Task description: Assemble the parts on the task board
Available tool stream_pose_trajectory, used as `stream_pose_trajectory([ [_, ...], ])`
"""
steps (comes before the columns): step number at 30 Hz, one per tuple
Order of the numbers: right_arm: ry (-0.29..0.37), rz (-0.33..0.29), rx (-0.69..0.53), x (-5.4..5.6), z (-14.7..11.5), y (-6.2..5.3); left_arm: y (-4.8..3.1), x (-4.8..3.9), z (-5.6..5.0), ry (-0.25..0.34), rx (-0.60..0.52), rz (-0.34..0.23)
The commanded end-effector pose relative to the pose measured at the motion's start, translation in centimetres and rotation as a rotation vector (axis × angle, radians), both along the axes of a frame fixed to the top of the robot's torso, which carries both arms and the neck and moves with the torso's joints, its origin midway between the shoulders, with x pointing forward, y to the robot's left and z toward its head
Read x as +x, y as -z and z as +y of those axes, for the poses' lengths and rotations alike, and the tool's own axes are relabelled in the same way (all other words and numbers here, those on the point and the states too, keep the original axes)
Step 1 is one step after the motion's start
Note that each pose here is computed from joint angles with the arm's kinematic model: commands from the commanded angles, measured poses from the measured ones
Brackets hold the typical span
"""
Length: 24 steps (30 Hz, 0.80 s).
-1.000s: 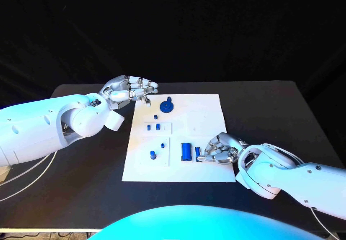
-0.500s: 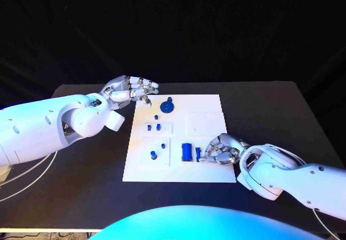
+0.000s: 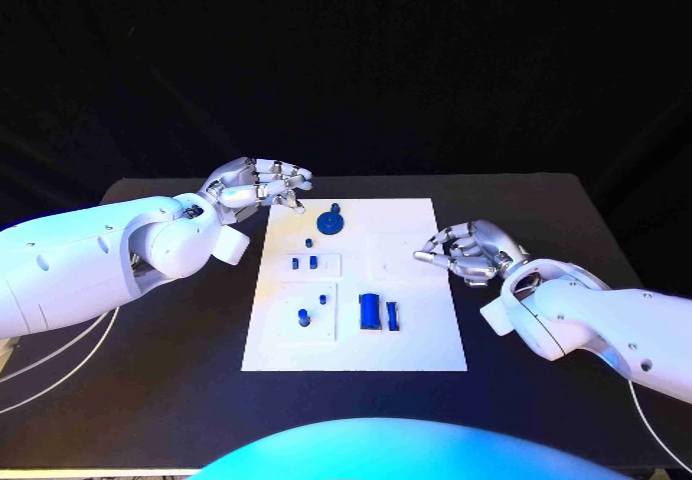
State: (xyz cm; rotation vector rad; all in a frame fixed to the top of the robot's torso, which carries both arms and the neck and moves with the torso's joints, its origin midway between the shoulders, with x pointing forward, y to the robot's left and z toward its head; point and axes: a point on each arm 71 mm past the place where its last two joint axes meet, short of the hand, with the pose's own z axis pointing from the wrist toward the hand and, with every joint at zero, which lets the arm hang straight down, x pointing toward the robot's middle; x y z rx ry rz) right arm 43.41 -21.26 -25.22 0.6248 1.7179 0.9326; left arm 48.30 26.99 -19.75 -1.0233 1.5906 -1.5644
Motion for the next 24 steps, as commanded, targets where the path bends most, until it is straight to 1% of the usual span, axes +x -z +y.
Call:
stream_pose_trajectory([
  [1, 0.141, -0.062, 0.217, 2.0, -1.5, -0.7, 0.01, 0.81, 0.6, -0.108, -0.068, -0.032],
  [4, 0.214, -0.059, 0.273, 3.9, -2.7, -0.4, 0.36, 1.70, 1.0, -0.182, -0.082, -0.052],
  [5, 0.251, -0.061, 0.301, 4.9, -3.3, -0.2, 0.52, 2.17, 1.3, -0.228, -0.083, -0.067],
  [6, 0.269, -0.062, 0.318, 5.4, -3.5, -0.2, 0.62, 2.41, 1.4, -0.255, -0.083, -0.075],
  [9, 0.295, -0.068, 0.354, 6.7, -3.9, -0.1, 1.04, 2.95, 1.7, -0.311, -0.080, -0.091],
  [12, 0.299, -0.067, 0.377, 7.5, -4.1, 0.0, 1.52, 3.29, 1.7, -0.340, -0.076, -0.094],
  [14, 0.293, -0.064, 0.392, 8.0, -4.2, 0.1, 2.05, 3.48, 1.7, -0.360, -0.071, -0.091],
  [15, 0.303, -0.068, 0.274, 7.5, -4.2, 0.1, 1.84, 3.18, 1.2, -0.255, -0.048, -0.051],
  [19, 0.302, -0.069, 0.304, 7.1, -3.6, -0.1, 1.93, 3.01, 0.7, -0.264, -0.045, -0.052],
  [24, 0.303, -0.072, 0.394, 6.0, -1.9, -0.7, 2.18, 2.46, -0.6, -0.293, -0.035, -0.054],
])
